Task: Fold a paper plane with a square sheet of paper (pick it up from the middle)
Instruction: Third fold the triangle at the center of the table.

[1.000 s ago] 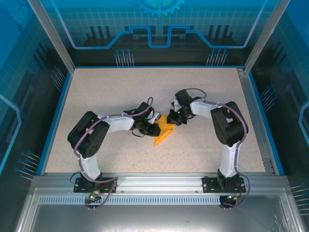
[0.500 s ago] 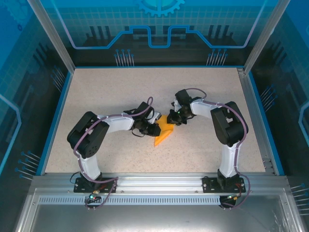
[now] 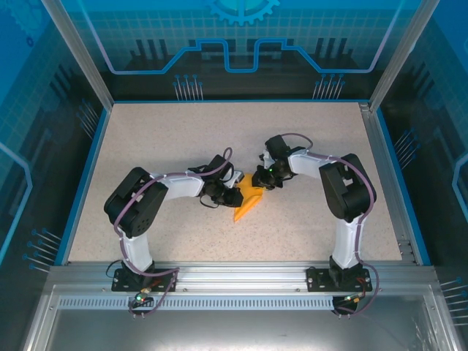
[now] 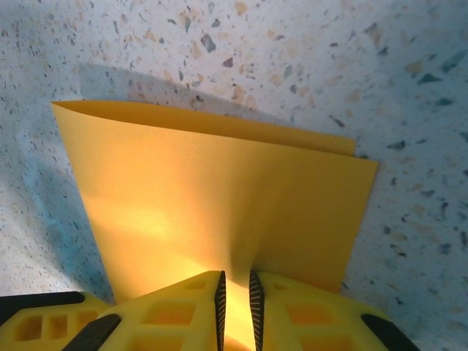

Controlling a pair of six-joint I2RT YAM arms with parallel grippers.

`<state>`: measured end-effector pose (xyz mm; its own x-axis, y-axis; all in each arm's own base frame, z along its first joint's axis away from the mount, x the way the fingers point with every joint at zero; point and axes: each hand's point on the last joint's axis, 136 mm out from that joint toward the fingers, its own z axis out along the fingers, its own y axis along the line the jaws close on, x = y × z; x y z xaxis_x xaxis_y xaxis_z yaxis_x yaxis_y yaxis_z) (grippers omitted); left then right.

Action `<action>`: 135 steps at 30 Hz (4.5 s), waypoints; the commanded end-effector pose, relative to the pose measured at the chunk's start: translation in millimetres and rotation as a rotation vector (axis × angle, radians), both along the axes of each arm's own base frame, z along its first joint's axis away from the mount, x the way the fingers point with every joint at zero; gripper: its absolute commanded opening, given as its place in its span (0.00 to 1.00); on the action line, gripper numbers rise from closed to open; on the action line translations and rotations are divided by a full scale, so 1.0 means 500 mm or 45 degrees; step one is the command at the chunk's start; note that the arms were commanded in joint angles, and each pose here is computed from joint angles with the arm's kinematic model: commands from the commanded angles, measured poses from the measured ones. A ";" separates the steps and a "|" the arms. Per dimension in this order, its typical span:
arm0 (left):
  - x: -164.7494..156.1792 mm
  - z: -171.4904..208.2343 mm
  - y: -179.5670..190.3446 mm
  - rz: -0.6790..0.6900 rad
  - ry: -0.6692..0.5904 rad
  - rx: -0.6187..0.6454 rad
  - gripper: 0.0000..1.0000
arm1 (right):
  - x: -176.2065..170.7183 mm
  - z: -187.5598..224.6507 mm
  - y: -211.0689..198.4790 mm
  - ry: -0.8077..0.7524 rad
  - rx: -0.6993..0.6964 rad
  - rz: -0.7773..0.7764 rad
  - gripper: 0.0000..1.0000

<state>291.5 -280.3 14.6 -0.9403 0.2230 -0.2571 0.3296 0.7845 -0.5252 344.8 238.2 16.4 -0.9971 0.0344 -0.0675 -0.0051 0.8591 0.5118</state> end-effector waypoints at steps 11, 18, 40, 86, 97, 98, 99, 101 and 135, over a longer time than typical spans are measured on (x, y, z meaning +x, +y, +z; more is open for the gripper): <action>-0.012 -0.040 0.022 0.004 0.046 0.070 0.14 | -0.092 0.156 -0.034 -0.369 0.284 -0.214 0.00; -0.014 -0.044 0.023 -0.001 0.054 0.075 0.14 | -0.206 0.113 0.082 -0.374 0.404 -0.127 0.00; -0.018 -0.047 0.025 -0.007 0.057 0.080 0.14 | -0.241 0.036 0.180 -0.309 0.461 -0.044 0.00; -0.018 -0.047 0.023 -0.021 0.061 0.084 0.14 | -0.210 -0.026 0.121 -0.232 0.410 -0.098 0.00; -0.017 -0.046 0.023 -0.022 0.059 0.087 0.14 | -0.169 0.043 0.079 -0.327 0.425 -0.119 0.00; -0.016 -0.045 0.022 -0.022 0.060 0.085 0.13 | -0.163 0.044 0.078 -0.326 0.439 -0.124 0.00; -0.016 -0.046 0.023 -0.018 0.062 0.085 0.14 | -0.160 0.046 0.079 -0.326 0.456 -0.121 0.00; -0.016 -0.045 0.023 -0.019 0.063 0.084 0.14 | -0.155 0.052 0.086 -0.328 0.472 -0.110 0.00; -0.015 -0.045 0.023 -0.028 0.058 0.094 0.14 | -0.105 0.026 0.033 -0.266 0.416 -0.197 0.00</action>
<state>293.6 -281.6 13.5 -0.9332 0.2404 -0.2670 0.3496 0.7792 -0.5203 288.7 252.1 31.4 -0.9379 0.2557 -0.2344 -0.0114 0.6526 0.7576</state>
